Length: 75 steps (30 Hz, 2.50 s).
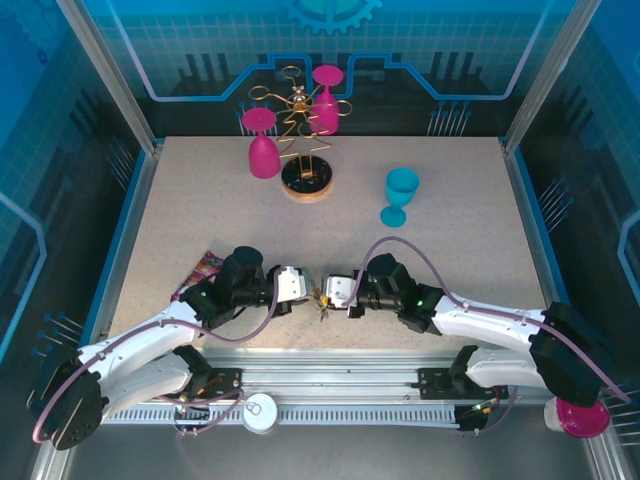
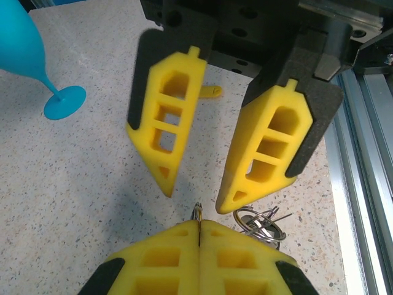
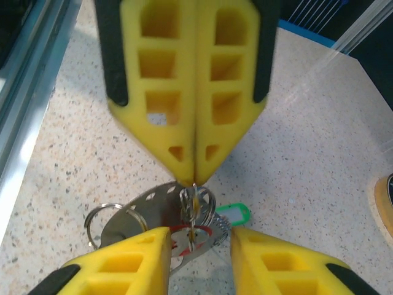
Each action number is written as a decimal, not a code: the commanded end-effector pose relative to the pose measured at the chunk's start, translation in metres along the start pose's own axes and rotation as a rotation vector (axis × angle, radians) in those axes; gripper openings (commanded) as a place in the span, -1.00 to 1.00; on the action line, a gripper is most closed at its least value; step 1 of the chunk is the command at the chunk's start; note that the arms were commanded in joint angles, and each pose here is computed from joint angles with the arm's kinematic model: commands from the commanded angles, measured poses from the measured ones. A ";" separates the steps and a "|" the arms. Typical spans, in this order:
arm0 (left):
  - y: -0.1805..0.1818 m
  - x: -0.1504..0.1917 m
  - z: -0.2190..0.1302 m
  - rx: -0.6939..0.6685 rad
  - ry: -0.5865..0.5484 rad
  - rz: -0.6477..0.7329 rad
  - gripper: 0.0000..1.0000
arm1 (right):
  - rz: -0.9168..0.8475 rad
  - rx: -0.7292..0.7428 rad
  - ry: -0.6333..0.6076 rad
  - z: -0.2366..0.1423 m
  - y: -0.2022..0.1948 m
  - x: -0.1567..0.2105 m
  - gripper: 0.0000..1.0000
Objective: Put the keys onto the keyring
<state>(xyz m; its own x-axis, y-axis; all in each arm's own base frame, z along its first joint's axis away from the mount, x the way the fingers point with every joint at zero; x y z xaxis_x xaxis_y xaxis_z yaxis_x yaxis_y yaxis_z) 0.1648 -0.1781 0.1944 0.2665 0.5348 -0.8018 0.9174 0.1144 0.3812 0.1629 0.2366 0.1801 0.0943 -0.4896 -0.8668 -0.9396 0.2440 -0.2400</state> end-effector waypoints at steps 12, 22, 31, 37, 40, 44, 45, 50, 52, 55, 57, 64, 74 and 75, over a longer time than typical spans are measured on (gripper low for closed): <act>0.002 -0.003 -0.002 -0.019 -0.042 0.003 -1.00 | 0.059 -0.063 -0.096 0.009 -0.001 -0.010 -0.71; 0.002 0.004 -0.006 -0.038 0.068 0.002 -0.66 | 0.045 -0.097 -0.081 0.006 -0.002 -0.019 -1.00; 0.009 0.000 -0.004 -0.035 0.088 0.018 -0.60 | 0.015 -0.130 -0.041 0.009 0.002 -0.028 -1.00; 0.011 -0.007 -0.007 -0.046 0.054 0.006 -0.58 | -0.003 -0.117 -0.021 0.012 0.002 -0.030 -1.00; 0.008 -0.005 -0.009 -0.034 0.070 0.007 -0.51 | -0.004 -0.082 -0.010 0.011 0.000 -0.029 -1.00; 0.004 -0.004 -0.014 -0.036 0.076 0.008 -0.41 | -0.012 -0.078 0.017 0.010 -0.001 -0.028 -1.00; 0.004 -0.005 -0.015 -0.039 0.071 0.008 -0.41 | -0.012 -0.082 0.018 0.010 -0.001 -0.028 -1.00; 0.005 -0.007 -0.014 -0.032 0.055 0.004 -0.44 | -0.016 -0.096 0.007 0.012 0.000 -0.031 -1.00; 0.005 -0.007 -0.012 -0.023 0.055 0.001 -0.45 | -0.020 -0.100 -0.004 0.012 0.001 -0.034 -1.00; 0.007 -0.008 -0.010 -0.023 0.049 0.000 -0.47 | -0.021 -0.106 -0.013 0.013 0.002 -0.038 -1.00; 0.008 -0.010 -0.010 -0.029 0.033 -0.002 -0.54 | -0.024 -0.110 -0.014 0.013 0.002 -0.039 -1.00; 0.007 -0.016 -0.014 -0.038 -0.023 -0.005 -1.00 | 0.030 -0.078 -0.064 0.006 -0.001 -0.036 -0.89; 0.001 -0.017 -0.013 -0.050 -0.169 -0.028 -1.00 | 0.178 -0.115 -0.263 -0.013 -0.013 -0.015 -0.45; 0.001 -0.016 -0.013 -0.048 -0.176 -0.036 -1.00 | 0.183 -0.122 -0.271 -0.012 -0.013 -0.014 -0.43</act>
<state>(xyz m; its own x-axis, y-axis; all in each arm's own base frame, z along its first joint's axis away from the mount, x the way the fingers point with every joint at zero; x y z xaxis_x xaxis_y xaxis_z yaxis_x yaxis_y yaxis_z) 0.1586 -0.1728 0.2048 0.2570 0.4688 -0.8451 0.9112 0.1739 0.3735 0.1715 0.2271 0.1890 -0.0373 -0.3078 -0.9507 -0.9671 0.2507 -0.0432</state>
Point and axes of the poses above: each hand's point on the last joint's axis, 136 mm out from that joint toward the fingers, its own z axis out along the fingers, its own y axis along the line the jaws close on, x = y × z, the point moved 9 cm from there along -z, back along the fingers, and after that the axes turned 11 degrees about z, right-handed, at the moved point
